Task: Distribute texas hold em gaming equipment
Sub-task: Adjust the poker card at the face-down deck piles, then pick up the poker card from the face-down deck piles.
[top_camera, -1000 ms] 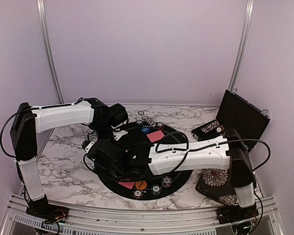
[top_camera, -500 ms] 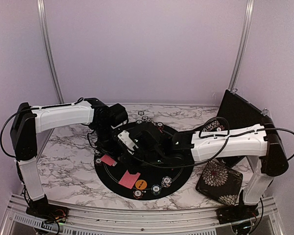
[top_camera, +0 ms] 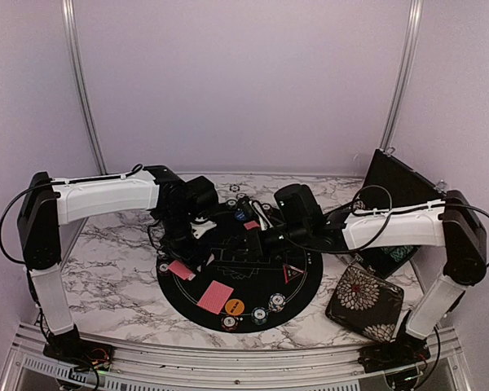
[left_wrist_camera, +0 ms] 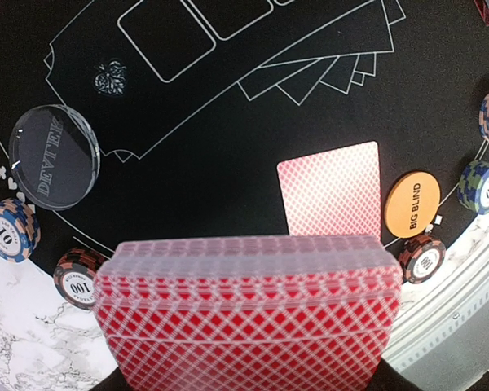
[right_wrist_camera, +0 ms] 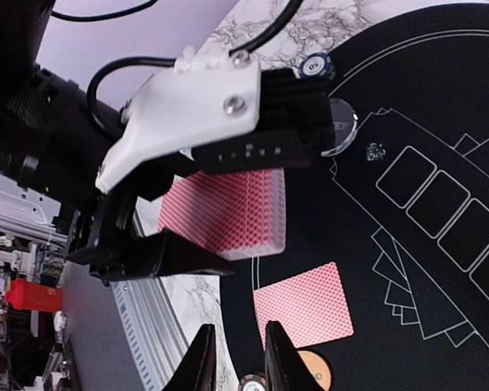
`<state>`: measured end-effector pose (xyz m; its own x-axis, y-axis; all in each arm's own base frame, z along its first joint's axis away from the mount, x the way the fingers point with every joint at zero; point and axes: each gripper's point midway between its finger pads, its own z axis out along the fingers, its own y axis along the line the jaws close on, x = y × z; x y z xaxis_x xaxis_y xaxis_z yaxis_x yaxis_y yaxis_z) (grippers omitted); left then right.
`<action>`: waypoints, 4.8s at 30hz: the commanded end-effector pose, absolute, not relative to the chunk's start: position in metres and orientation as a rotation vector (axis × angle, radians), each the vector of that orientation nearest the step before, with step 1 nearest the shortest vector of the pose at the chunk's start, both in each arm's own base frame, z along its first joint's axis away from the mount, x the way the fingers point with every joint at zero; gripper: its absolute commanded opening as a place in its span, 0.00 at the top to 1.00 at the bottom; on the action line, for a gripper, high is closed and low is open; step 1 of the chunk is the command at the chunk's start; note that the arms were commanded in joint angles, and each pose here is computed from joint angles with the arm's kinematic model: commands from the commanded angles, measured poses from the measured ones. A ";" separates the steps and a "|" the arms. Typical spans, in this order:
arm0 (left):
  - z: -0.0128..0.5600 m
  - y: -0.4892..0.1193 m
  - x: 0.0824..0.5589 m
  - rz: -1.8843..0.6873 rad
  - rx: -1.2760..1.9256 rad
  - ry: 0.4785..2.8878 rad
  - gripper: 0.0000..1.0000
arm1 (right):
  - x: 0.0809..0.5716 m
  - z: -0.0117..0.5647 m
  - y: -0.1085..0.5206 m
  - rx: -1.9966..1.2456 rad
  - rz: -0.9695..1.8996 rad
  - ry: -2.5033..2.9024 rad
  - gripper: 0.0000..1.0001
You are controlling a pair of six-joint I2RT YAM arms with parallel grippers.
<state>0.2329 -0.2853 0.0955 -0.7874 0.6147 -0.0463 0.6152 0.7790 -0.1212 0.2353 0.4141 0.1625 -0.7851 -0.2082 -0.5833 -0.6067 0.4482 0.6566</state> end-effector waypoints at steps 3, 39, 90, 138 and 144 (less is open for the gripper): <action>0.117 -0.284 0.223 -0.197 1.086 2.905 0.54 | 0.240 0.167 0.419 -0.634 1.637 2.250 0.72; 0.131 -0.298 0.207 -0.256 1.181 2.837 0.54 | 0.237 0.152 0.466 -0.533 2.095 2.218 0.43; 0.133 -0.299 0.210 -0.247 1.182 2.824 0.54 | 0.254 0.124 0.469 -0.405 1.899 2.350 0.55; 0.131 -0.298 0.213 -0.230 1.176 2.823 0.55 | 0.259 0.154 0.451 -0.363 1.904 2.265 0.66; 0.131 -0.298 0.214 -0.225 1.174 2.822 0.55 | 0.260 0.158 0.448 -0.362 1.902 2.258 0.65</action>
<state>0.2130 -0.2948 0.1112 -0.7161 0.6932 -0.0809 0.6979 0.7095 -0.0977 0.2546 0.4535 0.1396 -0.9628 -0.1040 -0.2493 -0.2648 0.1823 0.9469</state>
